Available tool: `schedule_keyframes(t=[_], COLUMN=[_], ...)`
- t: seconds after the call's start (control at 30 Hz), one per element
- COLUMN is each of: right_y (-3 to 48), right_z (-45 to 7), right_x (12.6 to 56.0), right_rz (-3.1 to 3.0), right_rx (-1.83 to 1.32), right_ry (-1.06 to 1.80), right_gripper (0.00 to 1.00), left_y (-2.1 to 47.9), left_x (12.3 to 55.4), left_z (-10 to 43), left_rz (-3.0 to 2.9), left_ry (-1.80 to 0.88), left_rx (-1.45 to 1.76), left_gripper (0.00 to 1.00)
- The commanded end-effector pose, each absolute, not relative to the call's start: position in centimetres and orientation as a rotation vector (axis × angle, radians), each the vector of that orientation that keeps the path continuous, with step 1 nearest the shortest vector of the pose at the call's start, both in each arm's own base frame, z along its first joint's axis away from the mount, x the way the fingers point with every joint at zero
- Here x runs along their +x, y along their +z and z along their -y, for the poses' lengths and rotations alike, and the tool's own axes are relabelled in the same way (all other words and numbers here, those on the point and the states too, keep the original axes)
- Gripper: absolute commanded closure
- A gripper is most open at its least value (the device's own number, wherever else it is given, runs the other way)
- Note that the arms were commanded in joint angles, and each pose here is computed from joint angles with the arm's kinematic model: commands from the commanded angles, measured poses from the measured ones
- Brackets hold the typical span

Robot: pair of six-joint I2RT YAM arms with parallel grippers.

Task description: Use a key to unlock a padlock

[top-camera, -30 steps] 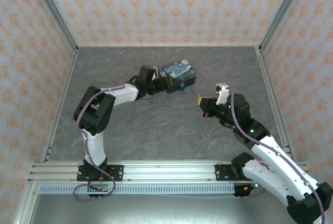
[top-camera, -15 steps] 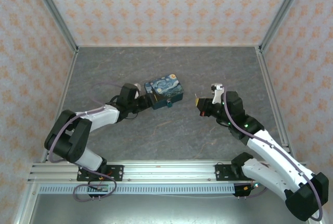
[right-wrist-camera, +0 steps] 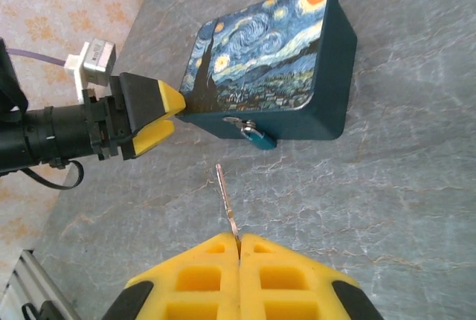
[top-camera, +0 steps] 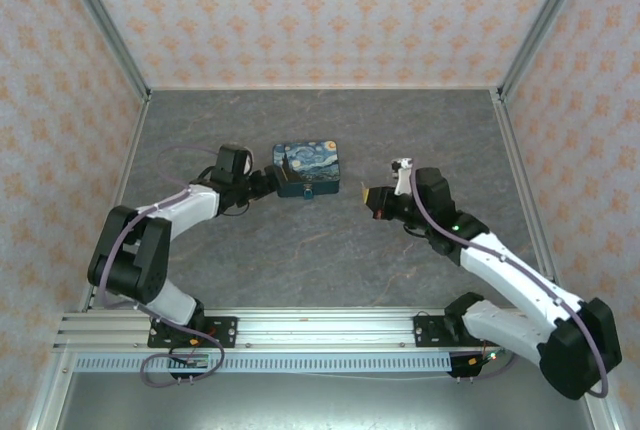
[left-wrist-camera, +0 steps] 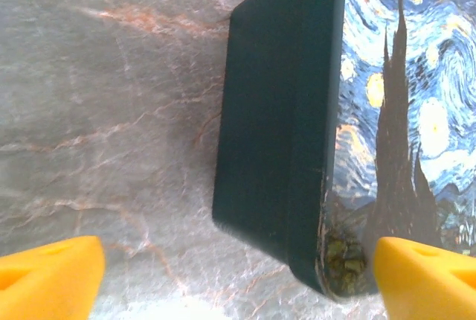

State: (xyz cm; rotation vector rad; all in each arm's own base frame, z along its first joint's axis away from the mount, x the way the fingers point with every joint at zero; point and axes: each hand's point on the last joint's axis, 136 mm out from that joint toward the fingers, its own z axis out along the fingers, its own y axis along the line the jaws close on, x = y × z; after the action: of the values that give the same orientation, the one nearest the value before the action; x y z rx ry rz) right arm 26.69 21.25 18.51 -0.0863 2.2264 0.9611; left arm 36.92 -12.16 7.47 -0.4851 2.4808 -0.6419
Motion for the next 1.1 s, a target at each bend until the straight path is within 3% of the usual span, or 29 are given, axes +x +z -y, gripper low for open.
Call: schedule_keyframes(t=[0.0,0.2,0.47,0.77,1.07], right_y=[20.1,19.2,16.2,12.7,8.4], right_z=[-23.6,-27.2,-30.6,-32.6,-31.7], right_x=[27.8,31.2,36.3,39.8,39.2], right_rz=[-2.186,-2.206,-2.281,-2.357,-2.466], right_rx=[-0.111,-0.09,-0.039,-0.037,0.014], right_ry=[1.085,1.215,1.238,1.199,1.116], right_gripper=[1.0,1.0,1.0,1.0,1.0], left_y=[10.1,12.7,10.5,7.6,7.1], left_x=[36.1,33.8,30.4,31.8,33.5], left_z=[10.9,12.9,18.4,20.5,21.4], left_rz=[-2.429,-2.292,-2.292,-2.298,-2.278], left_ry=[-0.573,-0.757,-0.937,-0.969,-0.963], left_rx=[-0.408,-0.237,-0.029,-0.051,-0.021], left_gripper=[0.0,0.0,0.02,0.04,0.1])
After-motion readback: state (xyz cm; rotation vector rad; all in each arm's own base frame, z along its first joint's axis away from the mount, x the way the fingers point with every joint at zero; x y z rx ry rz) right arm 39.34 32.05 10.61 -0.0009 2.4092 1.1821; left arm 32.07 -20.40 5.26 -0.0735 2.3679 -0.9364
